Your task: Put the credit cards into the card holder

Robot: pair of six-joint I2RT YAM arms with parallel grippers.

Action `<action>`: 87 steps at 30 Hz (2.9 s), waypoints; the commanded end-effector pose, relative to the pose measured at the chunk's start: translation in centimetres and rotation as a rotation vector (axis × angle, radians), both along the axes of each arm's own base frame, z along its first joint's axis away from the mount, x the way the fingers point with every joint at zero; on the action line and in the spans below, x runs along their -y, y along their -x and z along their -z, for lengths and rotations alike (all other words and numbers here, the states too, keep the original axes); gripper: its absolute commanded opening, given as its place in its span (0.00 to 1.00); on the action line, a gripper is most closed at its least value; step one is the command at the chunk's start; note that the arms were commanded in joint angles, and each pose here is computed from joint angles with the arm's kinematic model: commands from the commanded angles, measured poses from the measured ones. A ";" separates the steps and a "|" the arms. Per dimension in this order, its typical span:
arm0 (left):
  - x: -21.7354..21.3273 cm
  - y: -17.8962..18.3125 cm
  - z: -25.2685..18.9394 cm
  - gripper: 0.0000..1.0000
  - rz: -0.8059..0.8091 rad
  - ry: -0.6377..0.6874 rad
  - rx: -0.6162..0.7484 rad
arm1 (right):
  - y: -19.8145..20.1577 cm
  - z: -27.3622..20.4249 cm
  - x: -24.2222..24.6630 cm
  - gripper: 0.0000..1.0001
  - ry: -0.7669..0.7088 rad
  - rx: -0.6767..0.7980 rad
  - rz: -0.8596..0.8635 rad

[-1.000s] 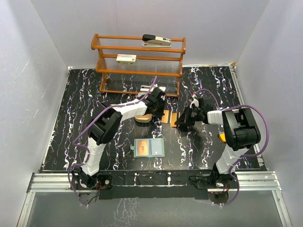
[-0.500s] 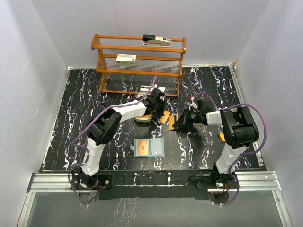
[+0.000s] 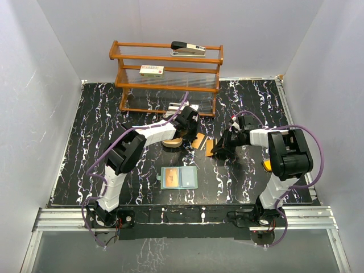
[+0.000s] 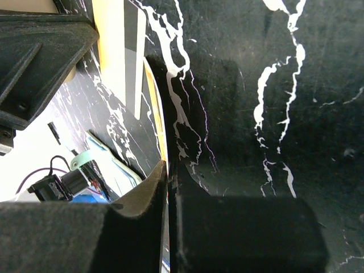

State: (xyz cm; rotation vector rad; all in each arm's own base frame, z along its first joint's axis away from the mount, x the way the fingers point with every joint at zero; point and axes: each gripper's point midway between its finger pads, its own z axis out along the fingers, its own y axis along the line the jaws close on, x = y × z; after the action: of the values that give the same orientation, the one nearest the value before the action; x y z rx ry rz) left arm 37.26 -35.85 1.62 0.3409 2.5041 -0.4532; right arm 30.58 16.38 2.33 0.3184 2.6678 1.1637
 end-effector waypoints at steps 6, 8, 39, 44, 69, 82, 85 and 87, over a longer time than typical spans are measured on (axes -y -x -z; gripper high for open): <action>-3.6 4.5 5.0 0.00 0.032 -0.181 -0.177 | 0.3 2.2 2.7 0.00 0.179 -0.102 0.060; -3.5 4.5 4.9 0.00 0.033 -0.180 -0.176 | 0.1 2.3 2.7 0.00 0.183 -0.110 0.058; -3.6 4.0 6.2 0.10 0.056 -0.197 -0.152 | 1.6 2.3 -1.2 0.00 0.014 -0.082 -0.167; -4.0 3.8 6.0 0.13 0.039 -0.212 -0.157 | 1.0 1.7 -1.1 0.00 0.022 -0.067 -0.144; -1.5 2.1 2.6 0.44 0.039 0.007 -0.203 | 0.1 2.3 -0.4 0.00 0.062 -0.168 -0.111; 0.1 4.0 3.9 0.44 0.097 0.099 -0.292 | -0.7 1.4 -1.5 0.00 -0.020 -0.105 -0.157; 0.0 3.9 3.8 0.44 0.099 0.092 -0.288 | -0.4 1.1 -1.8 0.00 -0.049 -0.061 -0.165; -0.2 3.9 3.8 0.44 0.101 0.082 -0.286 | 0.0 1.1 -1.6 0.00 -0.037 -0.034 -0.163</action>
State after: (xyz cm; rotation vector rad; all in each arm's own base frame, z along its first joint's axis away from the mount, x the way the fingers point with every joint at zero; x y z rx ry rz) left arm 37.19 -37.27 2.62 0.3530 2.5523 -0.7540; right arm 30.35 18.46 2.13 0.2121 2.8023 1.3572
